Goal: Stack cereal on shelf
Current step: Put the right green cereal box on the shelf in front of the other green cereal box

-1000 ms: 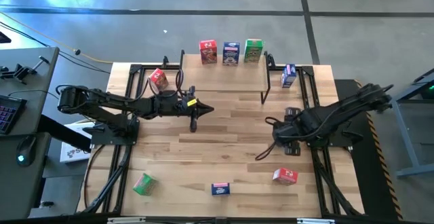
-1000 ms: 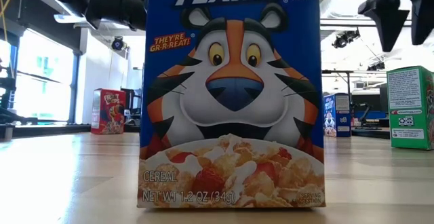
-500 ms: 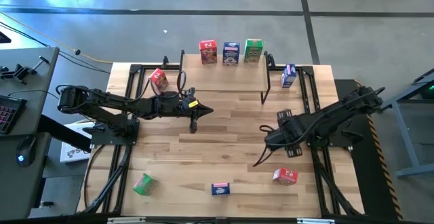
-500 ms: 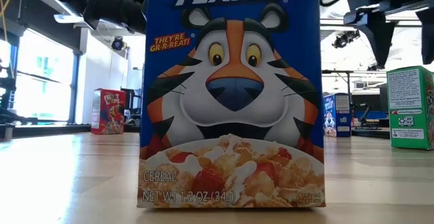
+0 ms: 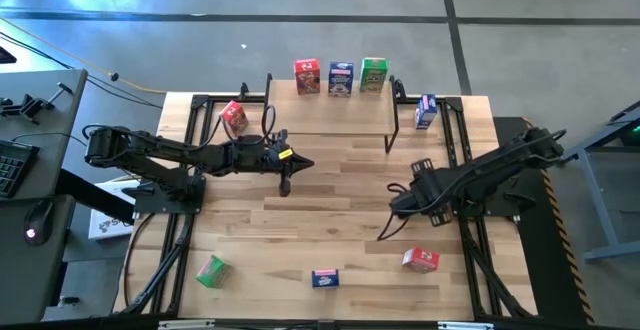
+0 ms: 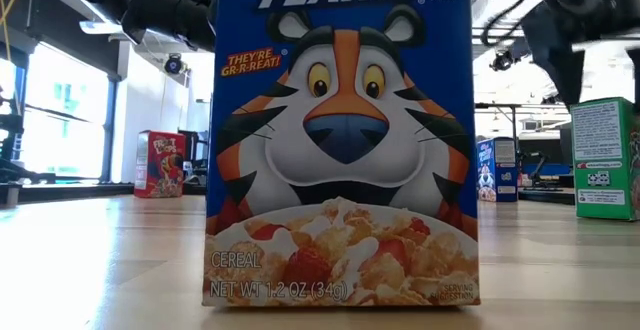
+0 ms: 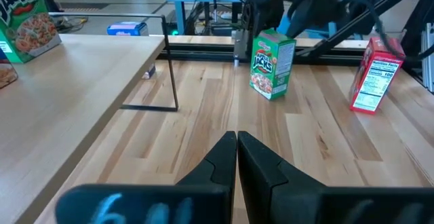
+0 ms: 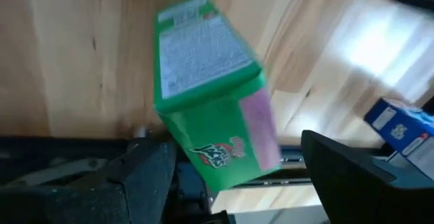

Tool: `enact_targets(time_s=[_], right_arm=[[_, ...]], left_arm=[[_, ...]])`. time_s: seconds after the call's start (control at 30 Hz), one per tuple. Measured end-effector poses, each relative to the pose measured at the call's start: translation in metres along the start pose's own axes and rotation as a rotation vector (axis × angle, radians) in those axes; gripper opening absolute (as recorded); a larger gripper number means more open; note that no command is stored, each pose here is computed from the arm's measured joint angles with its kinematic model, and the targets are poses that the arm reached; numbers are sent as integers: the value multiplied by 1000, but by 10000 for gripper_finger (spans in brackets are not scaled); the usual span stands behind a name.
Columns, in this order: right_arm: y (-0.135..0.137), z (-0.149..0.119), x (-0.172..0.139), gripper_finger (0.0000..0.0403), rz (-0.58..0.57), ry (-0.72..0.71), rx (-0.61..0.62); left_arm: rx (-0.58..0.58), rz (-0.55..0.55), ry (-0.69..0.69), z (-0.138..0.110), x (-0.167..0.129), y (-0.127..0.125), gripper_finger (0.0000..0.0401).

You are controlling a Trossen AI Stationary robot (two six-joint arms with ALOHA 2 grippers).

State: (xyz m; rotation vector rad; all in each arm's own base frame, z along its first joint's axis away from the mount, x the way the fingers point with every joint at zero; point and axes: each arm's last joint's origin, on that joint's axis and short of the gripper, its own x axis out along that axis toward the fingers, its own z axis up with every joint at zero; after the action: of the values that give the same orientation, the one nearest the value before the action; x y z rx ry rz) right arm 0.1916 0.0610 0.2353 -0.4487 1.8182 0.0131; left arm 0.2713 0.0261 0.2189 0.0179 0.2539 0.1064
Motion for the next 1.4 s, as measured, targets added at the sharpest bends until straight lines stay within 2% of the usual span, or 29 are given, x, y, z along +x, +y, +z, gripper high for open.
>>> enact_targets(time_s=[0.17, 0.3, 0.47, 0.63, 0.8, 0.97, 1.13, 1.27, 1.4], right_arm=[[2, 0, 17, 298, -22, 18, 0], [2, 2, 19, 289, 15, 1, 34], [4, 2, 19, 233, 65, 2, 70], [2, 0, 12, 165, 72, -29, 102], [-9, 5, -20, 149, 32, -135, 105], [-44, 8, -64, 151, -6, -286, 144], [-93, 10, -100, 151, -74, -380, 177], [-137, 15, -112, 151, -139, -382, 170], [-184, 17, -106, 151, -155, -331, 190]], left_arm=[[9, -3, 0, 0, 0, -1, 7], [8, -3, 0, 0, 0, -1, 7], [9, -3, -7, -1, 0, -1, 7], [-39, -2, -70, -20, -8, -1, 7], [-97, -3, -90, -36, -15, -1, 7], [-108, 23, -88, -39, -17, 1, 7], [-112, 44, -90, -39, -17, 6, 7], [-114, 56, -89, -40, -17, 9, 7], [-114, 53, -89, -40, -17, 8, 7]])
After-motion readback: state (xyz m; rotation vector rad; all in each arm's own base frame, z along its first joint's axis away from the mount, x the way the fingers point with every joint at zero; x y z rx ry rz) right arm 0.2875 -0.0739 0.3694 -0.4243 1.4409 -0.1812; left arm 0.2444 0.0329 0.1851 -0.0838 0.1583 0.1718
